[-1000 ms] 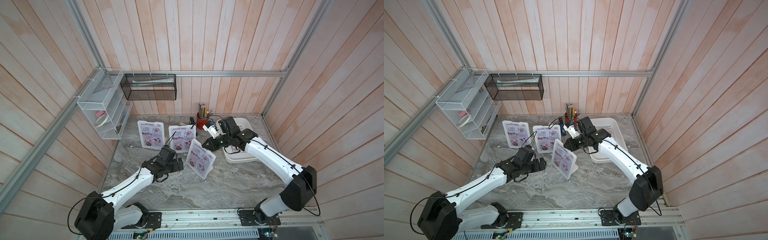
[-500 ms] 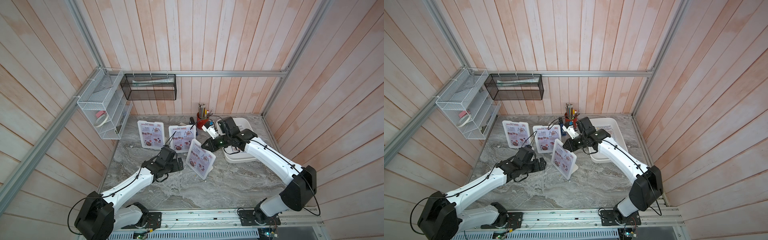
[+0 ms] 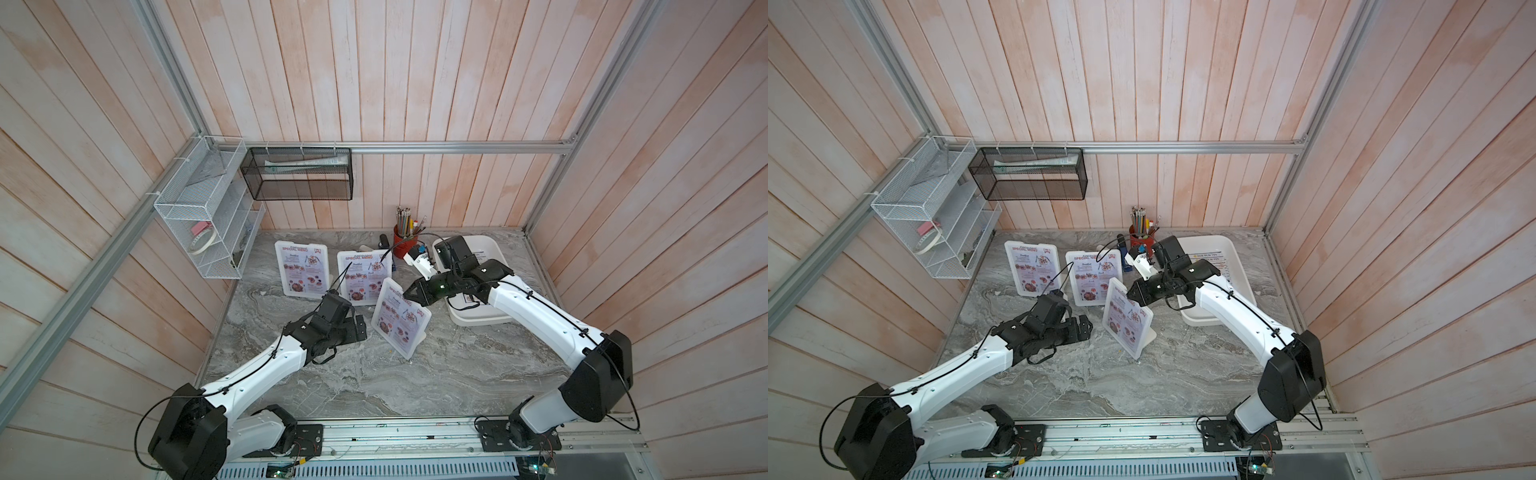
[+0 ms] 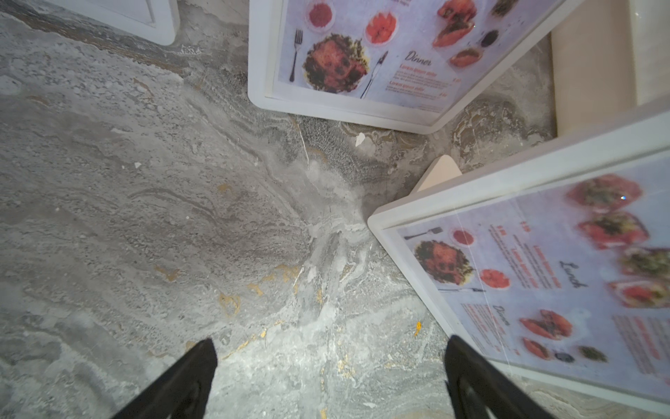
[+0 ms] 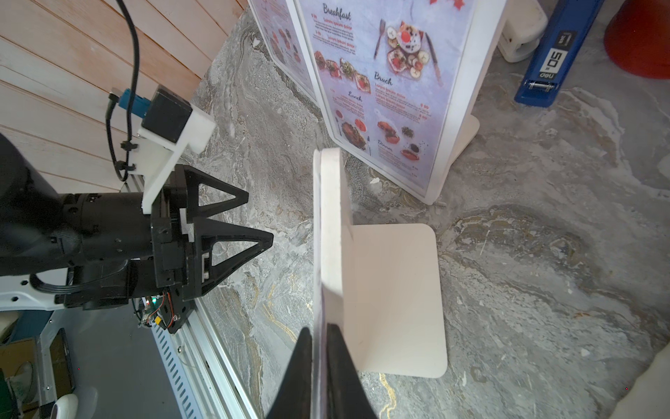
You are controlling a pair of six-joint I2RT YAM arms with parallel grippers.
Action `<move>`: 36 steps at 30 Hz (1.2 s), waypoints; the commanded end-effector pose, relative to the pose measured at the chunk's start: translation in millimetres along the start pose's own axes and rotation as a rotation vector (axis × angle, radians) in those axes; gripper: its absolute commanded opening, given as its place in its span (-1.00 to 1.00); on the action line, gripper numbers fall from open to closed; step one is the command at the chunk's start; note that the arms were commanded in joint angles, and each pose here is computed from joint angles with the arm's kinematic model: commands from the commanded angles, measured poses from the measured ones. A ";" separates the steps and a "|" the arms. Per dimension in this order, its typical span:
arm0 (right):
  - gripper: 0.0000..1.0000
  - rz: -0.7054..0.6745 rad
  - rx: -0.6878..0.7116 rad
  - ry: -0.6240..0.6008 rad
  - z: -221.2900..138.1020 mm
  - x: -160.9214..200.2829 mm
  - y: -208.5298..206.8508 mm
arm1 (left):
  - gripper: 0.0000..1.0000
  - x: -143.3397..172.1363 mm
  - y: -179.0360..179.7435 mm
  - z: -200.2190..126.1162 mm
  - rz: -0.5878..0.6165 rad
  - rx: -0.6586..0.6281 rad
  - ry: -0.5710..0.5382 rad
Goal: Replace the menus in the menu holders
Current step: Take out the menu from the menu holder.
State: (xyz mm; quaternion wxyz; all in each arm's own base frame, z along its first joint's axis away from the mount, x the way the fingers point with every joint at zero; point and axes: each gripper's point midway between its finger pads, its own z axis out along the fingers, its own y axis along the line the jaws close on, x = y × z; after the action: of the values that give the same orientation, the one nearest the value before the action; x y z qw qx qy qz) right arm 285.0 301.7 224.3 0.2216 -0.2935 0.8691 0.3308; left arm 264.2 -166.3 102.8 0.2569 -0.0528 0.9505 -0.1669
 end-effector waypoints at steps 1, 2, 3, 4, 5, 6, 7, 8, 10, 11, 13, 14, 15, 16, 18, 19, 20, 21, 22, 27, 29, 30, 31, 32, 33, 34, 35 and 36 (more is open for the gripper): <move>-0.80 0.003 -0.028 0.038 7.9 9.6 2.4 | 1.00 -1.4 6.6 -1.6 0.007 -0.024 -0.014; -0.81 0.003 -0.031 0.038 7.4 9.2 3.5 | 1.00 -1.2 7.0 -1.4 0.007 -0.026 -0.013; -0.81 0.004 -0.029 0.034 6.4 8.0 3.5 | 1.00 -1.7 6.9 -1.8 0.007 -0.026 -0.015; -0.82 0.001 -0.032 0.028 5.3 5.8 5.0 | 1.00 -1.4 6.8 -1.8 0.006 -0.025 -0.015; -0.82 0.000 -0.033 0.022 3.5 3.6 6.0 | 1.00 -1.1 7.1 -1.6 0.006 -0.026 -0.014; -0.83 0.001 -0.032 0.017 2.3 1.5 6.4 | 1.00 -1.5 7.0 -1.6 0.006 -0.026 -0.015; -0.84 0.001 -0.031 0.007 0.0 -1.8 7.4 | 1.00 -1.4 6.9 -1.5 0.007 -0.026 -0.014; -0.85 0.001 -0.033 -0.003 -2.0 -5.1 8.7 | 1.00 -2.1 6.9 -1.8 0.007 -0.026 -0.017; -0.85 0.002 -0.035 -0.015 -5.3 -9.4 10.1 | 1.00 -2.0 6.7 -1.1 0.006 -0.026 -0.015; -0.85 0.002 -0.037 -0.020 -7.3 -11.6 11.1 | 1.00 -2.6 6.8 -1.0 0.006 -0.027 -0.015; -0.86 0.000 -0.041 -0.030 -10.2 -15.1 12.4 | 1.00 -3.6 6.0 -1.0 0.007 -0.026 -0.017; -0.86 0.001 -0.045 -0.035 -12.2 -17.1 13.4 | 1.00 -3.4 5.8 -0.6 0.007 -0.025 -0.016; -0.87 0.001 -0.044 -0.037 -13.1 -18.0 13.4 | 1.00 -3.6 5.8 -0.3 0.008 -0.026 -0.015; -0.88 -0.001 -0.044 -0.043 -15.2 -19.8 14.0 | 1.00 -3.6 5.7 -0.1 0.010 -0.026 -0.014; -0.89 -0.001 -0.045 -0.047 -16.4 -21.6 13.7 | 1.00 -3.9 5.4 0.0 0.011 -0.026 -0.013; -0.89 -0.002 -0.046 -0.051 -17.3 -22.8 14.0 | 1.00 -4.1 5.4 0.4 0.013 -0.027 -0.013; -0.90 -0.004 -0.046 -0.052 -18.3 -23.8 14.6 | 1.00 -4.4 5.2 0.1 0.013 -0.027 -0.013; -0.90 -0.004 -0.046 -0.050 -18.2 -23.3 14.6 | 1.00 -4.7 5.4 -0.1 0.014 -0.028 -0.014; -0.90 -0.004 -0.044 -0.053 -19.6 -24.2 14.3 | 1.00 -5.2 4.8 -0.5 0.014 -0.026 -0.015; -1.00 -0.013 -0.011 -0.076 -27.7 -32.4 12.3 | 1.00 -7.9 5.3 -3.5 0.012 -0.031 -0.026; -1.00 -0.020 -0.005 -0.087 -33.0 -37.2 13.2 | 1.00 -11.7 5.0 -7.1 0.006 -0.033 -0.040; -1.00 -0.024 0.001 -0.095 -35.9 -40.2 13.1 | 1.00 -13.8 4.9 -9.1 0.004 -0.034 -0.048; -1.00 -0.030 0.004 -0.105 -40.3 -43.8 14.2 | 1.00 -16.4 4.8 -11.3 0.002 -0.036 -0.055; -1.00 -0.035 0.007 -0.114 -44.4 -47.0 15.0 | 1.00 -19.8 3.8 -14.3 0.002 -0.036 -0.065; -1.00 -0.043 0.011 -0.125 -49.2 -50.7 16.6 | 1.00 -23.2 3.0 -17.1 0.004 -0.037 -0.073; -1.00 -0.048 0.017 -0.137 -54.3 -54.8 16.9 | 1.00 -27.7 1.7 -21.1 0.006 -0.037 -0.084; -1.00 -0.057 0.019 -0.151 -60.6 -59.6 19.1 | 1.00 -32.2 1.0 -24.4 0.008 -0.038 -0.092; -1.00 -0.064 0.020 -0.163 -66.5 -63.6 21.0 | 1.00 -36.5 0.1 -27.6 0.008 -0.037 -0.099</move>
State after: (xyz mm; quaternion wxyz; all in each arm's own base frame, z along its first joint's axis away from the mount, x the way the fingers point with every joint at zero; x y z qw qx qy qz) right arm 303.7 299.0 291.6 0.2786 -0.2869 0.8489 0.3456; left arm 270.3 -155.4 114.7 0.2705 -0.0620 0.9493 -0.1474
